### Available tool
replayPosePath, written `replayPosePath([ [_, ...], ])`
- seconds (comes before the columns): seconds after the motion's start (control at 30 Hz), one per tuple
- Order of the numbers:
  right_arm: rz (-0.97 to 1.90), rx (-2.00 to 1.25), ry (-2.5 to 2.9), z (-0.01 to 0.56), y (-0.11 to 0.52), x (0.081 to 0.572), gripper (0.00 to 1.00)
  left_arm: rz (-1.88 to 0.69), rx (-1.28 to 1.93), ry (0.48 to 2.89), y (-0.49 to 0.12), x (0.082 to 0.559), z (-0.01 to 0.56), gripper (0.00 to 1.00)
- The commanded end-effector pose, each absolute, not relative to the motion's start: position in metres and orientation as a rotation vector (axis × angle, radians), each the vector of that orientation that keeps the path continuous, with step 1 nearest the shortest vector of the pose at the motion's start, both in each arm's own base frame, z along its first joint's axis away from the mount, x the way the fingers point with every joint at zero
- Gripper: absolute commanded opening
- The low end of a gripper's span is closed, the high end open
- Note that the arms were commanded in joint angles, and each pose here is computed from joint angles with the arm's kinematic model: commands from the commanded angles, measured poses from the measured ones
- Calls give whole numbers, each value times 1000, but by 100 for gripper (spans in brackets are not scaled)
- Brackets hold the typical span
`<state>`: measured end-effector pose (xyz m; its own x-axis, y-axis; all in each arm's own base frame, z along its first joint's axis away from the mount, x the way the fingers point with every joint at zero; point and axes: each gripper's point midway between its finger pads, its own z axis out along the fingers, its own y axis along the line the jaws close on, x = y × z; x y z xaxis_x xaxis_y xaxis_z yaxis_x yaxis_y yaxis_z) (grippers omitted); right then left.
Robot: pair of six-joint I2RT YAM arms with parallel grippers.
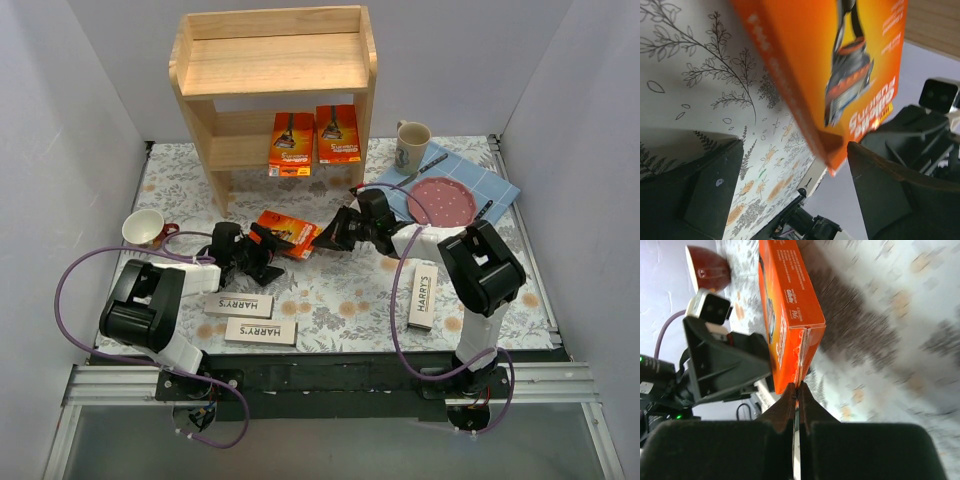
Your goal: Place and organize the shaving razors onto the shelf
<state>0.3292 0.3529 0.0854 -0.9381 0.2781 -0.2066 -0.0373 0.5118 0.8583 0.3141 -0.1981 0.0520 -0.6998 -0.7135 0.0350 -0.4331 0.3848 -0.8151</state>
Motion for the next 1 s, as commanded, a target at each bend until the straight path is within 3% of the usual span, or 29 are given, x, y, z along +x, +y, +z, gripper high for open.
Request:
replayPosePath([
  [0.0,1405,239,2514,100,375,296,1,-1121,-1158,2332,-190,313,43,79],
  [0.2,1381,230,2584,93,389,267,1,-1175,-1102,2290,-192,322,62,51],
  [0.23,1379,224,2580,93,390,267,1,-1184,-1112,2295,-190,319,63,42],
  [0.5,1360,109,2571,92,387,257,1,-1267,-953,2228,-173,313,76,20],
  [0.53,1369,90,2549,95,387,257,4,-1273,-952,2213,-166,313,75,15],
  [0.57,1373,46,2520,98,387,257,6,-1317,-881,2197,-167,313,81,1],
  [0.7,1372,-44,2465,105,377,256,26,-1359,-794,2172,-159,310,87,0],
  [0.87,1330,-257,2407,130,340,270,37,-1482,-504,2136,-159,299,129,0],
  [0.97,1291,-423,2363,145,315,282,40,-1694,-305,2121,-164,273,160,0],
])
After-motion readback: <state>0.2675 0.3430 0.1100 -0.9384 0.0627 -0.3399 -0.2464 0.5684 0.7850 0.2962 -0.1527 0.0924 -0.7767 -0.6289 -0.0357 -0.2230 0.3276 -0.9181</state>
